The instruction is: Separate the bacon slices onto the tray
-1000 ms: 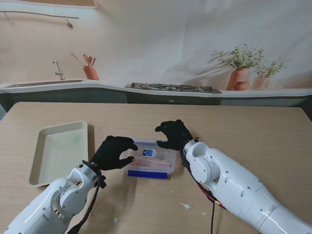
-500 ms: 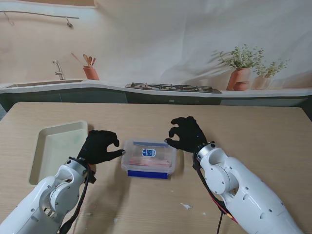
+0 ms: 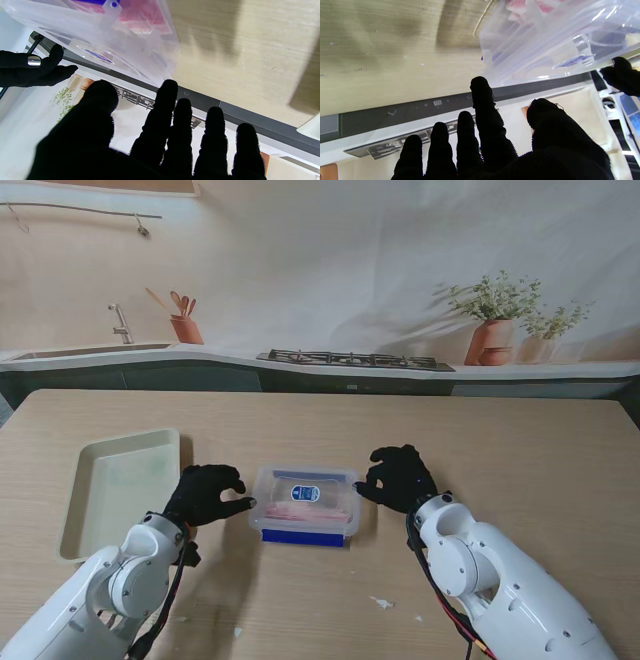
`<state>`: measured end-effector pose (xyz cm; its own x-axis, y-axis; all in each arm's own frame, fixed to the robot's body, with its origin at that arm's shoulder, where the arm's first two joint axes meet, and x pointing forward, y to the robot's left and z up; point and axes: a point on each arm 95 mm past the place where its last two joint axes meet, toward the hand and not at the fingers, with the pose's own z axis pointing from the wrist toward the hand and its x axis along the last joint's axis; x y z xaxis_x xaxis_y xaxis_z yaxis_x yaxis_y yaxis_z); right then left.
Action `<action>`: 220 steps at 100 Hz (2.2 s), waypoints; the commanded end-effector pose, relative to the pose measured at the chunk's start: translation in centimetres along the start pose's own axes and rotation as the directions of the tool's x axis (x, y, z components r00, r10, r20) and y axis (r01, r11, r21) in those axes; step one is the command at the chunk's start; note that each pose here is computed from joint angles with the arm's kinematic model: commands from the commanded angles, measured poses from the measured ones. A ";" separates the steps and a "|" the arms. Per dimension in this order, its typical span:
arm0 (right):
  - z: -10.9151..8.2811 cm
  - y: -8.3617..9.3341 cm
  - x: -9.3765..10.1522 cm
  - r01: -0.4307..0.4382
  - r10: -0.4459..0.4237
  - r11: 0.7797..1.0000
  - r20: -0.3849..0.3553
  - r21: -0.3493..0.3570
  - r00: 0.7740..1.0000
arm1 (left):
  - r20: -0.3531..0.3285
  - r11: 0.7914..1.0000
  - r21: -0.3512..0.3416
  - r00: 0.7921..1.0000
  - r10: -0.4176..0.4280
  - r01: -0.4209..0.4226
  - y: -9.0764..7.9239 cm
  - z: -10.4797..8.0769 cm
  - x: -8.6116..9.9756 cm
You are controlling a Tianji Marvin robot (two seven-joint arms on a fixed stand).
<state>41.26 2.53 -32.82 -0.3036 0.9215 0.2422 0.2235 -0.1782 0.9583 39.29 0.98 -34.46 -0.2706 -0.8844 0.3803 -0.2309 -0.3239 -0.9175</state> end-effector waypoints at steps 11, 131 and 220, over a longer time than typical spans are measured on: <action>-0.2 -1.3 0.3 -0.018 0.017 0.999 0.013 0.040 1.000 | 0.020 0.999 -0.036 0.999 -0.036 0.036 0.9 0.2 0.1; 0.3 -1.3 2.2 -0.226 0.224 0.971 0.040 0.076 0.974 | 0.035 0.983 -0.083 0.987 -0.159 0.161 2.0 0.8 1.2; -0.1 -0.6 2.3 -0.320 0.318 0.947 0.067 0.030 0.946 | -0.005 0.981 -0.047 0.982 -0.191 0.190 1.2 0.5 2.4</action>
<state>40.76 4.01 -32.88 -0.1497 0.8480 0.5085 0.3284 -0.4424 0.8345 39.01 -0.74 -35.00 -0.2076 -0.8156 0.5401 -0.3122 -0.4680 -0.8267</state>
